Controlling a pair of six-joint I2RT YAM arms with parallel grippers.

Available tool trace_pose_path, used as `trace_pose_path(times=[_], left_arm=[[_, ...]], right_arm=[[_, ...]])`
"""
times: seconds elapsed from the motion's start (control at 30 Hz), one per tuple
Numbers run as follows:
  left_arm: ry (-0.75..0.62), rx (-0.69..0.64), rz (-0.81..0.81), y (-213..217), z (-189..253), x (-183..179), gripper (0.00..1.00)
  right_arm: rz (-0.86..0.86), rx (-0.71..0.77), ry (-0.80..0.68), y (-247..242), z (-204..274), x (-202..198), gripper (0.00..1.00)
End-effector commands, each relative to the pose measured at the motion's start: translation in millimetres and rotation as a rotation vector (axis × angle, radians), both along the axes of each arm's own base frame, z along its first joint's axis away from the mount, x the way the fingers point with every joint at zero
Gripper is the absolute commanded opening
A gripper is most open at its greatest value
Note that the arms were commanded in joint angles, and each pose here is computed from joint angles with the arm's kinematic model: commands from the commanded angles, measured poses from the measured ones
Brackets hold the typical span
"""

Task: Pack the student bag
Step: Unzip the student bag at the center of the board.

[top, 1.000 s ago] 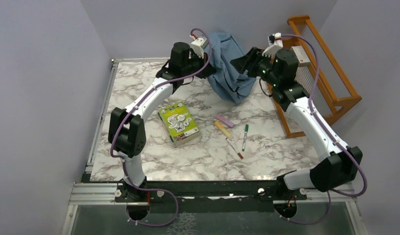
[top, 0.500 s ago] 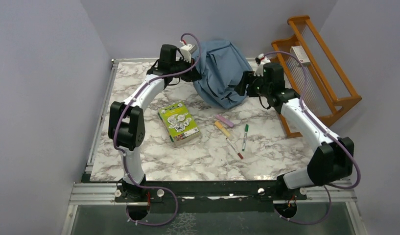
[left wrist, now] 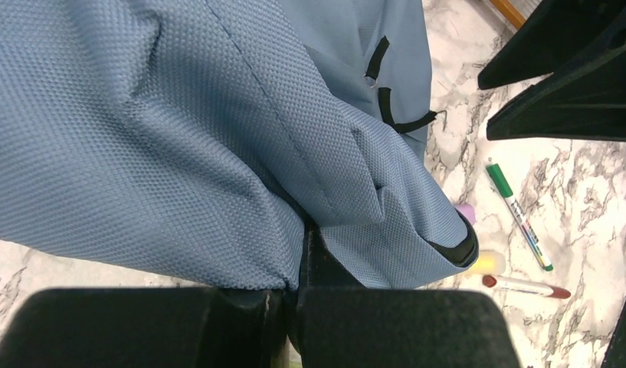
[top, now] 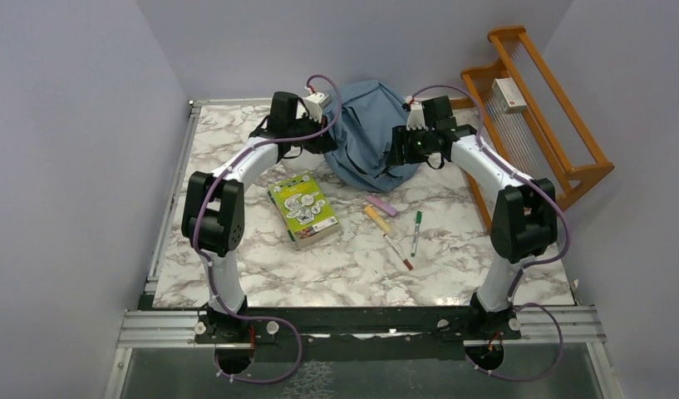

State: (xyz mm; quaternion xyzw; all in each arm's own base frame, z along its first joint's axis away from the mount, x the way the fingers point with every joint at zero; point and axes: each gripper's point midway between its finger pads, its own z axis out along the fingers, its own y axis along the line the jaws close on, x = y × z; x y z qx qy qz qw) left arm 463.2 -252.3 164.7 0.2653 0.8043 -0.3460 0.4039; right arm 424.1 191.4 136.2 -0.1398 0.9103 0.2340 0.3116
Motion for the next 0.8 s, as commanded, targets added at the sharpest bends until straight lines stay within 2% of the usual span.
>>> trace_pose_path(times=[0.0,0.13,0.27,0.57,0.77], left_arm=[[-0.103,-0.037,-0.044,-3.9,28.6,-1.5,0.00],[-0.104,-0.029,-0.030,-1.4,28.2,-1.9,0.00],[-0.110,-0.017,-0.007,2.6,28.3,-2.7,0.00],[-0.111,-0.022,-0.016,1.1,24.2,-2.7,0.00],[-0.092,-0.039,-0.006,0.0,23.8,-3.5,0.00]], right_arm=[[0.063,-0.018,0.046,3.4,-5.7,1.5,0.55],[0.039,-0.032,0.080,2.7,-20.2,8.2,0.55],[-0.088,-0.046,0.062,-5.9,-29.4,21.8,0.54],[-0.307,0.146,0.061,6.0,-36.6,38.5,0.50],[-0.384,0.186,0.094,7.2,-50.5,43.6,0.48]])
